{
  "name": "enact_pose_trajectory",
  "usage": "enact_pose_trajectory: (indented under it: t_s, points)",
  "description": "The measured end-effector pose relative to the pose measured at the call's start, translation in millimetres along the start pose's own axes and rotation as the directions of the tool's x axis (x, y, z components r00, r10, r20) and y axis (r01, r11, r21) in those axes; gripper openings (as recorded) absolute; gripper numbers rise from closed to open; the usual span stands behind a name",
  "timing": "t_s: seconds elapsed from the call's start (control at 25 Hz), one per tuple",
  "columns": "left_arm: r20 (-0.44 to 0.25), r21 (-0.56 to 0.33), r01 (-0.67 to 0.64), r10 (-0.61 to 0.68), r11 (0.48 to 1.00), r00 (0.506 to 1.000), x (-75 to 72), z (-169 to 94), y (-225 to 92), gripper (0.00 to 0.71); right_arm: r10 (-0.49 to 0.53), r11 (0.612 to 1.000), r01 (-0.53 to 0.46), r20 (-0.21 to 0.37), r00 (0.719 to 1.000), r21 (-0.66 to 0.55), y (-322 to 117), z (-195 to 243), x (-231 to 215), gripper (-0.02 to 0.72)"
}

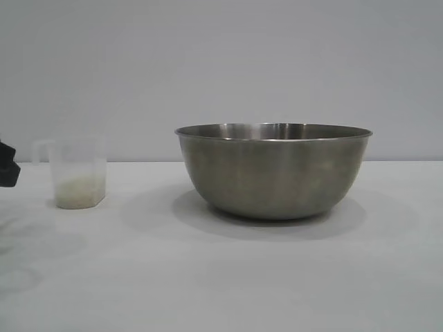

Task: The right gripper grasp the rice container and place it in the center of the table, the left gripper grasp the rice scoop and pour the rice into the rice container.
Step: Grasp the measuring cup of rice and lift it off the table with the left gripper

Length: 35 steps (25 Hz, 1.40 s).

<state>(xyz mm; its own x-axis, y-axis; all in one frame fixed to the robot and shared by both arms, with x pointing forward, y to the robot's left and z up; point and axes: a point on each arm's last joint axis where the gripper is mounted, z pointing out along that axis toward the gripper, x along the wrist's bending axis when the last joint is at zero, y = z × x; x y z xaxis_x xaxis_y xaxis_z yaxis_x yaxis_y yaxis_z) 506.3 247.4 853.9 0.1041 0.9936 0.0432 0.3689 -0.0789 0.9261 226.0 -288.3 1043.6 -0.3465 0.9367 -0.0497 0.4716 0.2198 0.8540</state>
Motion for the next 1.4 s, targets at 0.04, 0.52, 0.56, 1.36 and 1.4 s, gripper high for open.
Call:
enact_pose_trajectory:
  t_s: [0.04, 0.52, 0.56, 1.36, 1.4]
  points:
    - [0.000, -0.001, 0.000, 0.000, 1.000, 1.000, -0.3, 2, 0, 0.440, 0.000, 1.000, 0.000, 0.000, 1.000, 0.000, 0, 0, 0, 0.544]
    - [-0.047, -0.018, 0.015, -0.016, 1.000, 0.999, 0.3, 27, -1, 0.440, 0.000, 1.000, 0.000, 0.000, 1.000, 0.000, 0, 0, 0, 0.544]
    - [-0.049, -0.021, 0.017, -0.018, 1.000, 0.999, 0.8, 28, -1, 0.440, 0.000, 1.000, 0.000, 0.000, 1.000, 0.000, 0, 0, 0, 0.544]
    - [-0.019, -0.091, 0.002, -0.004, 0.996, 1.000, 4.8, 58, 11, 0.440, 0.000, 1.000, 0.000, 0.000, 1.000, 0.000, 0, 0, 0, 0.544]
    - [-0.018, -0.090, 0.002, -0.003, 0.996, 1.000, 4.5, 61, 10, 0.440, 0.000, 1.000, 0.000, 0.000, 1.000, 0.000, 0, 0, 0, 0.544]
